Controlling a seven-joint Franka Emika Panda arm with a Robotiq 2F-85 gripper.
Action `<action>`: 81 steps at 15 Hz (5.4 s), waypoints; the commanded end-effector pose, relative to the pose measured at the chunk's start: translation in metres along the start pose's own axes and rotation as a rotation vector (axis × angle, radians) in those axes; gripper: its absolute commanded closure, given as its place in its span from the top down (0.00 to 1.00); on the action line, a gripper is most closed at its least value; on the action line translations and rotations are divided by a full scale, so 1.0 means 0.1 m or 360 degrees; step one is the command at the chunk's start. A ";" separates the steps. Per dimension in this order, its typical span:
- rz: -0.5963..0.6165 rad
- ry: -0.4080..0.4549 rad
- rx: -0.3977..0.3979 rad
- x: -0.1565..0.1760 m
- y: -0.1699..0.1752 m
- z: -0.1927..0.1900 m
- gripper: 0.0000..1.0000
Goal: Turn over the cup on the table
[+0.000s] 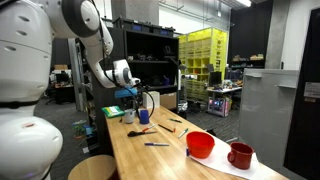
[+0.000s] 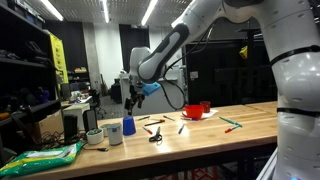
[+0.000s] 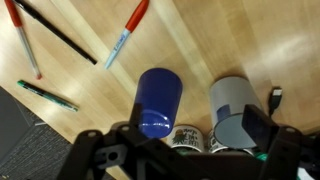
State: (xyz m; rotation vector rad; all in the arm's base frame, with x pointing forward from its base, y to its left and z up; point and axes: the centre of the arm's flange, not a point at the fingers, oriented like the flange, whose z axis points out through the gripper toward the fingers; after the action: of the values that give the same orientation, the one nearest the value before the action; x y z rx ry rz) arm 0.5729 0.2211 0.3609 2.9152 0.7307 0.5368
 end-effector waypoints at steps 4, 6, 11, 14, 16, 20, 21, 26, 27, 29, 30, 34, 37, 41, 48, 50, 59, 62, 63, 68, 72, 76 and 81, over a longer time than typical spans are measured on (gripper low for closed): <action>0.0052 0.0043 -0.0004 0.39 0.29 0.29 1.00; 0.0054 0.0029 -0.0005 0.36 0.30 0.35 1.00; 0.0047 0.0034 -0.0004 0.37 0.27 0.32 1.00; 0.0060 0.0036 0.0016 0.38 0.29 0.36 1.00; 0.0078 0.0024 0.0036 0.37 0.31 0.41 1.00; 0.0105 -0.0003 0.0062 0.36 0.32 0.51 1.00; 0.0107 -0.0007 0.0066 0.36 0.33 0.53 1.00; 0.0108 -0.0033 0.0125 0.39 0.35 0.72 1.00; 0.0110 -0.0038 0.0125 0.39 0.36 0.76 1.00; 0.0108 -0.0042 0.0132 0.40 0.38 0.82 1.00; 0.0103 -0.0040 0.0130 0.42 0.39 0.85 1.00; 0.0085 -0.0037 0.0130 0.48 0.43 0.95 1.00; 0.0072 -0.0038 0.0151 0.53 0.44 1.03 1.00; 0.0059 -0.0048 0.0170 0.57 0.43 1.15 1.00; 0.0050 -0.0032 0.0161 0.56 0.46 1.18 0.52; 0.0051 -0.0041 0.0152 0.55 0.47 1.16 0.52; 0.0024 -0.0320 0.0152 0.65 0.77 0.86 0.52; -0.0013 -0.0417 0.0207 0.77 0.94 0.80 0.52; -0.0031 -0.0450 0.0240 0.81 0.99 0.80 0.52; -0.0112 -0.0648 0.0431 0.97 1.11 0.89 0.52; -0.0175 -0.0835 0.0530 1.03 1.10 1.08 0.52; -0.0211 -0.0928 0.0616 1.09 1.04 1.27 0.52; -0.0262 -0.0946 0.0640 1.09 0.93 1.30 0.95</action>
State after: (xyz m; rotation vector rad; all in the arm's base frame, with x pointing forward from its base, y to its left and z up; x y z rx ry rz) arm 0.7238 0.1731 0.2849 3.0492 1.0082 -0.5567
